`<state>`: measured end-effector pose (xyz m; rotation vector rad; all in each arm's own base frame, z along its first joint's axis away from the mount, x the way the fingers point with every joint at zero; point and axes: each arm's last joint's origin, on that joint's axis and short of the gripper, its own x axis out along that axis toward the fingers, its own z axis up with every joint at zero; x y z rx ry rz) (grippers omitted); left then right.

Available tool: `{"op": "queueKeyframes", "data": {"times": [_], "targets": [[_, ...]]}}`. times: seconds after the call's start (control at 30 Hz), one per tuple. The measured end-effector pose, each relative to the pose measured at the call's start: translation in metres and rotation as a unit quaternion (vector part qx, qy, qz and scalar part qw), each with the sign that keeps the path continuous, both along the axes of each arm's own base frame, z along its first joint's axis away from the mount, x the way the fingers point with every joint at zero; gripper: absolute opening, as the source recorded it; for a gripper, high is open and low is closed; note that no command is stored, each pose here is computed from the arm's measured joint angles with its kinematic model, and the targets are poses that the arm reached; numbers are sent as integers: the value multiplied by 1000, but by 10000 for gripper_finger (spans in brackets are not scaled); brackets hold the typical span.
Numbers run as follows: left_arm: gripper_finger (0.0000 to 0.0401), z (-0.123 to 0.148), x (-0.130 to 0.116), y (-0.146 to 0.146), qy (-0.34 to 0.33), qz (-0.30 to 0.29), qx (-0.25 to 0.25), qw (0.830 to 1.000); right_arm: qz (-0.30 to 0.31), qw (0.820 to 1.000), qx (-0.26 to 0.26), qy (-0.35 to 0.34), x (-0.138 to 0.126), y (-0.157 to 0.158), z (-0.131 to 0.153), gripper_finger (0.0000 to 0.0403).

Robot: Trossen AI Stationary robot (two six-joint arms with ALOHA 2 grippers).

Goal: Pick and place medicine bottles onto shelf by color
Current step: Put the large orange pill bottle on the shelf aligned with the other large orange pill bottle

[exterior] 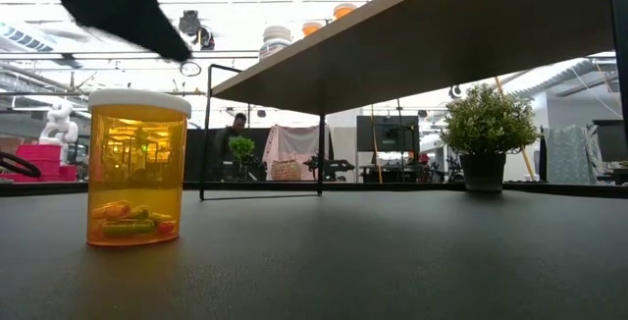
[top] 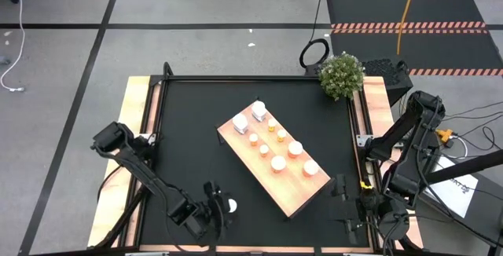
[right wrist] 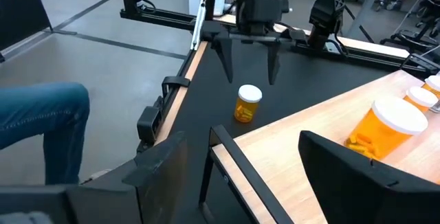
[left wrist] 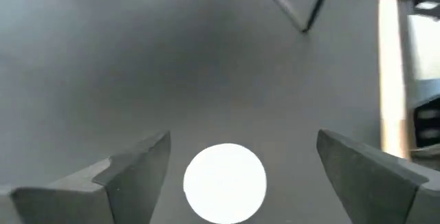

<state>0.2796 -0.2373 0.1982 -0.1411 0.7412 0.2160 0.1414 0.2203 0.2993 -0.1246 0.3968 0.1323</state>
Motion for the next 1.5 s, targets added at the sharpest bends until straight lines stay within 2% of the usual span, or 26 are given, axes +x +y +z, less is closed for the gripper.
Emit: {"op": "queueKeyframes", "data": {"times": [0.07, 0.23, 0.33, 0.4, 0.57, 0.83, 1.03, 1.5], "targets": [[350, 9, 5, -1, 11, 3, -12, 1000, 0, 1000, 0, 0, 0, 0, 0, 277], [310, 33, 14, -5, 20, 0, 2, 1000, -2, 1000, 2, 2, 0, 0, 0, 277], [294, 36, 15, -7, 39, -12, 9, 999, -2, 1000, 5, 2, 0, 0, 0, 277], [291, 36, 20, -10, 42, -23, -23, 999, -2, 1000, 5, 3, 0, 0, 0, 277], [308, 30, 22, -9, 74, -33, -47, 996, -2, 1000, 5, 3, 0, 0, 0, 277], [336, 20, 18, -11, 96, -45, 1, 994, 0, 1000, 7, 2, -1, 1, 0, 277], [394, 0, 20, -7, 126, -25, 52, 990, 1, 1000, 7, 2, -1, 1, 0, 277], [383, -9, 30, 1, 157, -19, 21, 987, 2, 1000, 5, 3, -1, 1, 0, 277]]}}
